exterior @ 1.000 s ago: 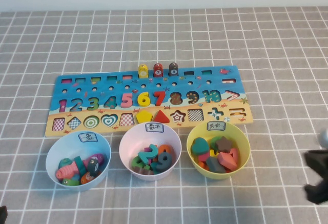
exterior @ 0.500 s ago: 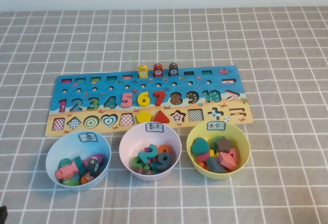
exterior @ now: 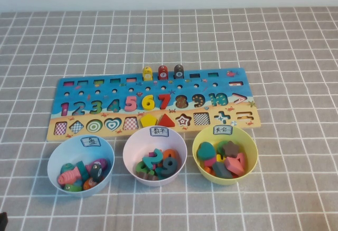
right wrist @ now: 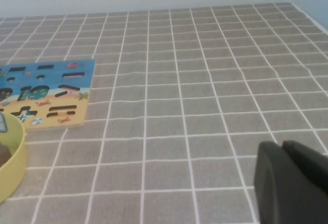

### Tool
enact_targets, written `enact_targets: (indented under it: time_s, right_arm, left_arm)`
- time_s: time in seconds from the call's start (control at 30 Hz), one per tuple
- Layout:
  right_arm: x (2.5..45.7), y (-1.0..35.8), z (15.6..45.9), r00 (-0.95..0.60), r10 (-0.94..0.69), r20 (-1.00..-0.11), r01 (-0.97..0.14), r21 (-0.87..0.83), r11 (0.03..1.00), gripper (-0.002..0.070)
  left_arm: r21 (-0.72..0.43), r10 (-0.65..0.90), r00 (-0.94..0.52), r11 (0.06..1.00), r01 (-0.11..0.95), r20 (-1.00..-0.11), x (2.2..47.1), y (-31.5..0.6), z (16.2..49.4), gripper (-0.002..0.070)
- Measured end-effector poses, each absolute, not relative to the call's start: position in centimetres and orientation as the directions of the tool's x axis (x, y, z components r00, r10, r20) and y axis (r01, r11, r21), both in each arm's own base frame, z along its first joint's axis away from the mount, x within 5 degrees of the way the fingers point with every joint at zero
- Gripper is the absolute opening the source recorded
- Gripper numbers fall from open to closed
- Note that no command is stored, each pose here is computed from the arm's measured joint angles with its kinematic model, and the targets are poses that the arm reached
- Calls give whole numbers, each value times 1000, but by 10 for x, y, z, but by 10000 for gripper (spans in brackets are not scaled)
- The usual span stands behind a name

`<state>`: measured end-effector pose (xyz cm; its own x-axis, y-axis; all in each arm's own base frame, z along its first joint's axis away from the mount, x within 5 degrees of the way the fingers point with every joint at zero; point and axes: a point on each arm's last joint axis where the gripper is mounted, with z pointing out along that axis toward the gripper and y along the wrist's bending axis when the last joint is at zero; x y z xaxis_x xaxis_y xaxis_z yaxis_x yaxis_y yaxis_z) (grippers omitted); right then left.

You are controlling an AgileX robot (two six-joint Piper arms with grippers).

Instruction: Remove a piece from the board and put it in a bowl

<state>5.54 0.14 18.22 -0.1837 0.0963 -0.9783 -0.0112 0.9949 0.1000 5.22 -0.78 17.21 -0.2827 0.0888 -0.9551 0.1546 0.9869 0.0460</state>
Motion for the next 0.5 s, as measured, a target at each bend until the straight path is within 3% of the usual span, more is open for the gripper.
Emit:
enact_targets:
  time_s: [0.5]
  right_arm:
    - [53,2,173,-284,101,-954,-2,105,994,-17]
  left_arm:
    - [46,89,-283,987,155,-955,52,-8,172,-1]
